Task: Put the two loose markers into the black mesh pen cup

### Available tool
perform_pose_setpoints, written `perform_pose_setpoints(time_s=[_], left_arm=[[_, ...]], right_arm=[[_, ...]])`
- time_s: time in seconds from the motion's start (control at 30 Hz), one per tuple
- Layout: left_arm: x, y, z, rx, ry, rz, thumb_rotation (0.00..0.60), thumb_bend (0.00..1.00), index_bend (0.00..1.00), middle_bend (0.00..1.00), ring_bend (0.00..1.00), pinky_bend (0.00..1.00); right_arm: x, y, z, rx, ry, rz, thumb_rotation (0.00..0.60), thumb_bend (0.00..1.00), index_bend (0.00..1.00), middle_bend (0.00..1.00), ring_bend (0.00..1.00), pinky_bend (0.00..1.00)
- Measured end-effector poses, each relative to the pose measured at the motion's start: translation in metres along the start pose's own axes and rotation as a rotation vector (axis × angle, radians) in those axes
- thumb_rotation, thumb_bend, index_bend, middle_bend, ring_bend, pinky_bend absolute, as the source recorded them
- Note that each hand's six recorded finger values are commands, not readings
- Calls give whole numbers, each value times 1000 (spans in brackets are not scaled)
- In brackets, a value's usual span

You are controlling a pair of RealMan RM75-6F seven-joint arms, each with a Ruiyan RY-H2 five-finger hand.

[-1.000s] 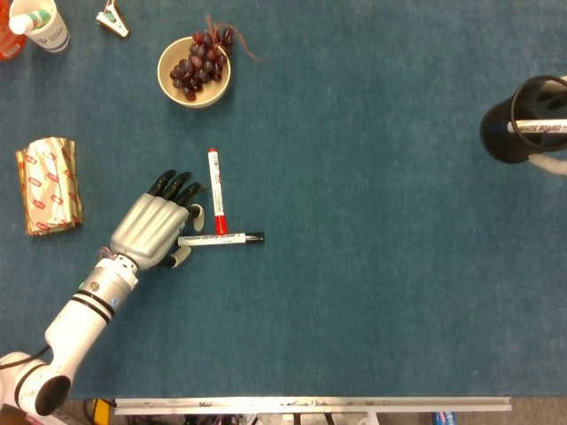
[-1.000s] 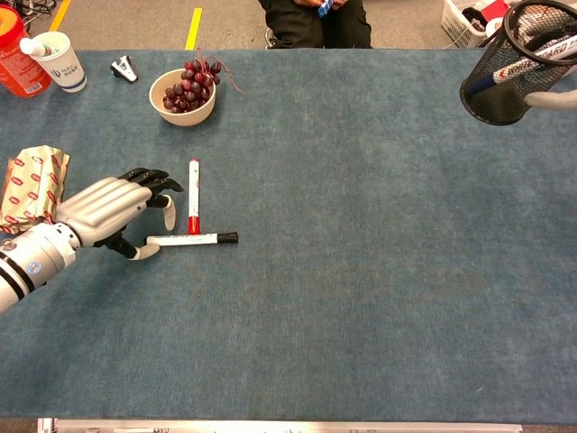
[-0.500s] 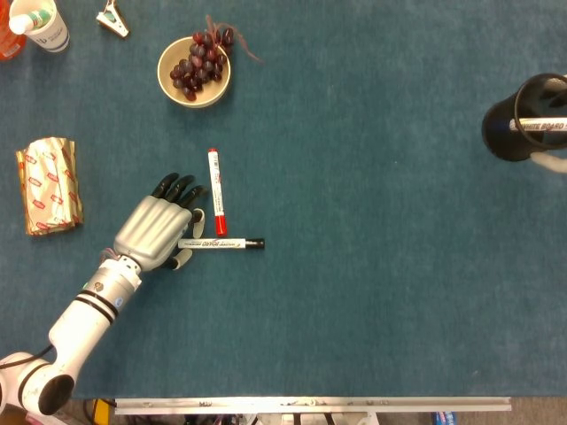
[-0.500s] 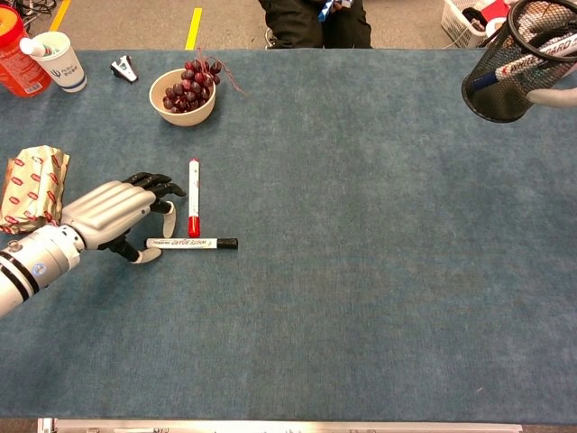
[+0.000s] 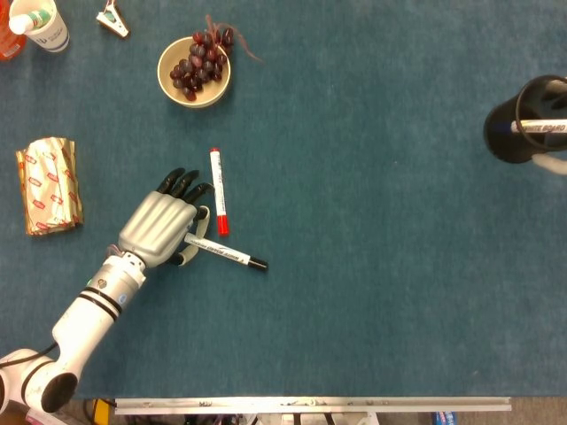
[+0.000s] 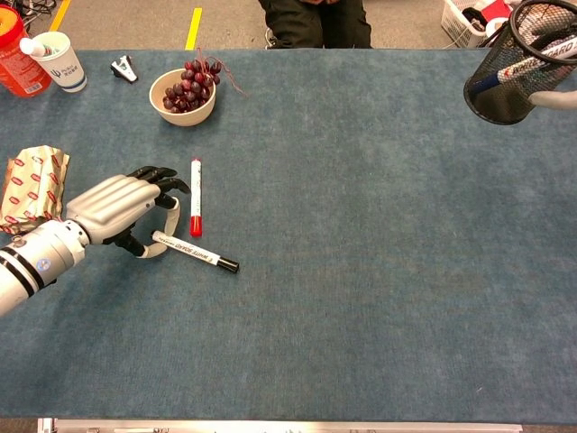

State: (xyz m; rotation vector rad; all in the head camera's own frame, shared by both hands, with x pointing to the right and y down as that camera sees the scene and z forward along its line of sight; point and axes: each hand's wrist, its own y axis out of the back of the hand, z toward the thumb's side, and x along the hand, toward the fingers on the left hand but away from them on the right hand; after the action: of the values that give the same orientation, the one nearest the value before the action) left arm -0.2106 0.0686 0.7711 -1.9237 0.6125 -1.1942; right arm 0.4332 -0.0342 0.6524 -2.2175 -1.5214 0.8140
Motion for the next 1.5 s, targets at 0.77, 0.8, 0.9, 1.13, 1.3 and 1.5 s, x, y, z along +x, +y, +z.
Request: perform_pose_setpoints(time_s=[0.77,0.8,0.9,1.13,1.3,1.5], left_arm=[[-25,89,-17,-3,24,231,600,272,625,199,25,0],[-27,95,-18,2,25,251,600,272,625,200,25,0],[-33,112,-20,15,29,301,600,272,624,200,25,0],[-41,141,-15,64,12,385,600,272,622,200,25,0],[-42,153,-4,122,-25,415,600,272,622,201,25,0],[-37,166,8,176,-61,441,600,272,623,201,25,0]], right_arm=[[-19,-51,16,8,42,127,600,352,557,489,379,309],[-21,-55,18,8,45,137,600,352,557,489,379,309],[-27,-69,25,11,57,174,600,352,557,489,379,309],[-42,-111,46,22,83,270,600,355,557,489,379,309],[-49,-137,60,29,93,326,600,358,557,489,379,309],[-56,-163,73,40,95,386,600,358,557,489,379,309]])
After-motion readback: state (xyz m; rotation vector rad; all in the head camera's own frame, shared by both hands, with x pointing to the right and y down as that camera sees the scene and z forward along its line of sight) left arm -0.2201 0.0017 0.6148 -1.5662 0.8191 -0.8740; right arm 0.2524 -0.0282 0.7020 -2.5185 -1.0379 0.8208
